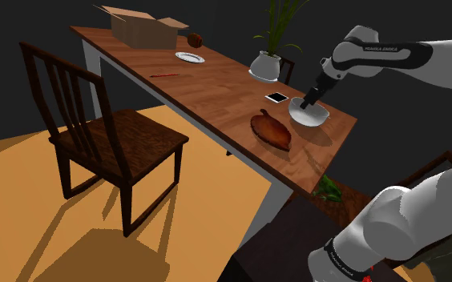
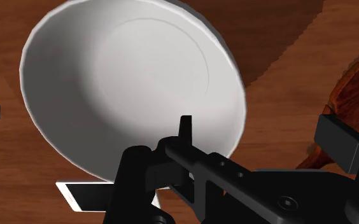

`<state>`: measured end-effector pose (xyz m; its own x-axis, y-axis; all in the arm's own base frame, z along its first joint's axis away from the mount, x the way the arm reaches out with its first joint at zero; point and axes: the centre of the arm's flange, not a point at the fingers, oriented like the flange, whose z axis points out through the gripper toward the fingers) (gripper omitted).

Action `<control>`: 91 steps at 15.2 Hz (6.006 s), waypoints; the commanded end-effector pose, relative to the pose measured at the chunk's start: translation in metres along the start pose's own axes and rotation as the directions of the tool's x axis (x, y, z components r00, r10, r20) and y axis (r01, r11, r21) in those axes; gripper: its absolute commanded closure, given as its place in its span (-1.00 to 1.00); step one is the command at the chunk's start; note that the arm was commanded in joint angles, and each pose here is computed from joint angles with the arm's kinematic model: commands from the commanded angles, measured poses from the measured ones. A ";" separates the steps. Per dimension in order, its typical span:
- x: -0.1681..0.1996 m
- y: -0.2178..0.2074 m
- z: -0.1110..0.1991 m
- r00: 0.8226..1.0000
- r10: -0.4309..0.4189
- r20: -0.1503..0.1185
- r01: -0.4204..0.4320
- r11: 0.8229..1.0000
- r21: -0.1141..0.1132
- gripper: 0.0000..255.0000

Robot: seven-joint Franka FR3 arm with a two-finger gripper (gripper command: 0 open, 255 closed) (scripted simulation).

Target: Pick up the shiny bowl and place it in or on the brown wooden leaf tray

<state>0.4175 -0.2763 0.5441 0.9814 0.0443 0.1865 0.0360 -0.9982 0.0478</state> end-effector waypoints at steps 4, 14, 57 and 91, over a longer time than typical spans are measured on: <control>0.000 0.002 0.026 1.000 -0.001 -0.001 0.001 1.000 -0.001 -1.00; 0.000 0.002 0.034 1.000 -0.001 -0.001 0.001 1.000 -0.001 1.00; 0.040 -0.175 -0.095 1.000 -0.001 -0.001 0.001 1.000 -0.001 1.00; 0.032 -0.283 -0.005 1.000 -0.001 -0.001 0.001 1.000 -0.001 1.00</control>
<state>0.4376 0.0077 0.5410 0.9815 0.0453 0.1861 0.0368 -0.9981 0.0486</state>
